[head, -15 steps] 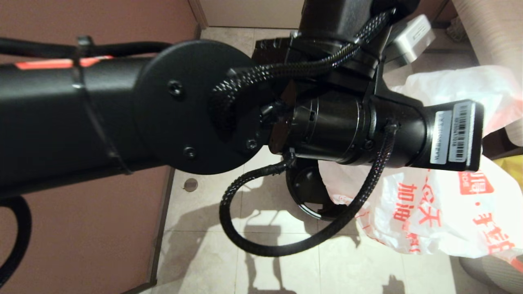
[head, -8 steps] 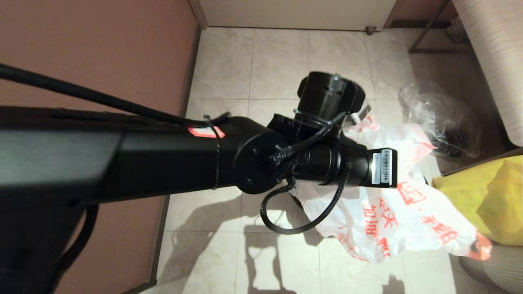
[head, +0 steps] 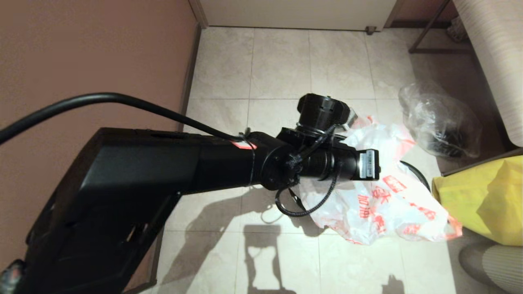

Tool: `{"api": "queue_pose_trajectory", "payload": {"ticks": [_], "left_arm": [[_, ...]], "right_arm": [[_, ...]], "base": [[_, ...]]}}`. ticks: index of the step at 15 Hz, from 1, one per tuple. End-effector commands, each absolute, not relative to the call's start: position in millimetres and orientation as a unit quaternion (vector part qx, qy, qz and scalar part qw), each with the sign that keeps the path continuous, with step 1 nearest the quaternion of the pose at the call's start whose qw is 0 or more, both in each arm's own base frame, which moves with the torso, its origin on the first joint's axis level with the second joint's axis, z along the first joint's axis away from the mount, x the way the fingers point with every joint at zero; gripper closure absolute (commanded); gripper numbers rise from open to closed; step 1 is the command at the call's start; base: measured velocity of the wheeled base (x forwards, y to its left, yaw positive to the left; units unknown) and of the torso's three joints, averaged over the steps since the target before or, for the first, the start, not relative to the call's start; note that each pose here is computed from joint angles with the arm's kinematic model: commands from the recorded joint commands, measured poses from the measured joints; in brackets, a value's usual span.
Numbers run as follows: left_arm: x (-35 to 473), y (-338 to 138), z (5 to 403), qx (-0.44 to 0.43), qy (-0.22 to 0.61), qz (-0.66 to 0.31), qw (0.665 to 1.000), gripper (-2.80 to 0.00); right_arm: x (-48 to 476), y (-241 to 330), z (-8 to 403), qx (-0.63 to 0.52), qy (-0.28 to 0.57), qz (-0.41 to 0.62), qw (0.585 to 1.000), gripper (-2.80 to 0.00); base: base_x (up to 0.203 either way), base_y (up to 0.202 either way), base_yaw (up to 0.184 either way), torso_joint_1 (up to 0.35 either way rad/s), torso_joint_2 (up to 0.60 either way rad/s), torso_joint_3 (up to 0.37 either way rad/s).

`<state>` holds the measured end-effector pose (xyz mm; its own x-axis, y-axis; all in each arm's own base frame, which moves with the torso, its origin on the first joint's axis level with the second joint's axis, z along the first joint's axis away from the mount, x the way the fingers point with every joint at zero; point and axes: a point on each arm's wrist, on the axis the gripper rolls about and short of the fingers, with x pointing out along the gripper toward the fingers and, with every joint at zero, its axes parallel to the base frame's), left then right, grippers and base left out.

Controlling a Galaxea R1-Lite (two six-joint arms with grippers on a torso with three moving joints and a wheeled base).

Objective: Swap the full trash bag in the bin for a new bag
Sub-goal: Put the new garbage bag on the trash can

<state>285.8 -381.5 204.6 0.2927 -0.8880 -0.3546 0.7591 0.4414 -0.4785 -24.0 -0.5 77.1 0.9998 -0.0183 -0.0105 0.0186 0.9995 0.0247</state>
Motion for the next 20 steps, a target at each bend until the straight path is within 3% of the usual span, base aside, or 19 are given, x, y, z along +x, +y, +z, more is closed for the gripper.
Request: {"api": "queue_pose_trajectory", "payload": {"ticks": [1,3,6,11,20], "left_arm": [[279.9,-399.9,182.5,-0.098,0.313,-0.523,0.787,0.00],[280.3,-402.4,178.3,-0.076,0.299,-0.525,0.793,0.00],[299.2,-375.6,206.5,-0.088,0.260,-0.507,0.817,0.00],[329.8,-349.3,203.4,-0.071,0.246,-0.463,0.849,0.00],[280.0,-311.3,222.8,-0.039,0.294,-0.387,0.873,0.00]], "right_arm": [[-23.9,-0.6,77.1,0.013,0.006,-0.009,1.000,0.00],[-23.9,-0.6,77.1,0.013,0.006,-0.009,1.000,0.00],[-23.9,-0.6,77.1,0.013,0.006,-0.009,1.000,0.00],[-23.9,-0.6,77.1,0.012,0.006,-0.009,1.000,0.00],[-23.9,-0.6,77.1,0.012,0.006,-0.009,1.000,0.00]], "base": [[0.000,0.000,0.000,0.000,0.00,0.000],[0.000,0.000,0.000,0.000,0.00,0.000],[0.000,0.000,0.000,0.000,0.00,0.000],[0.000,0.000,0.000,0.000,0.00,0.000],[0.000,0.000,0.000,0.000,0.00,0.000]]}}
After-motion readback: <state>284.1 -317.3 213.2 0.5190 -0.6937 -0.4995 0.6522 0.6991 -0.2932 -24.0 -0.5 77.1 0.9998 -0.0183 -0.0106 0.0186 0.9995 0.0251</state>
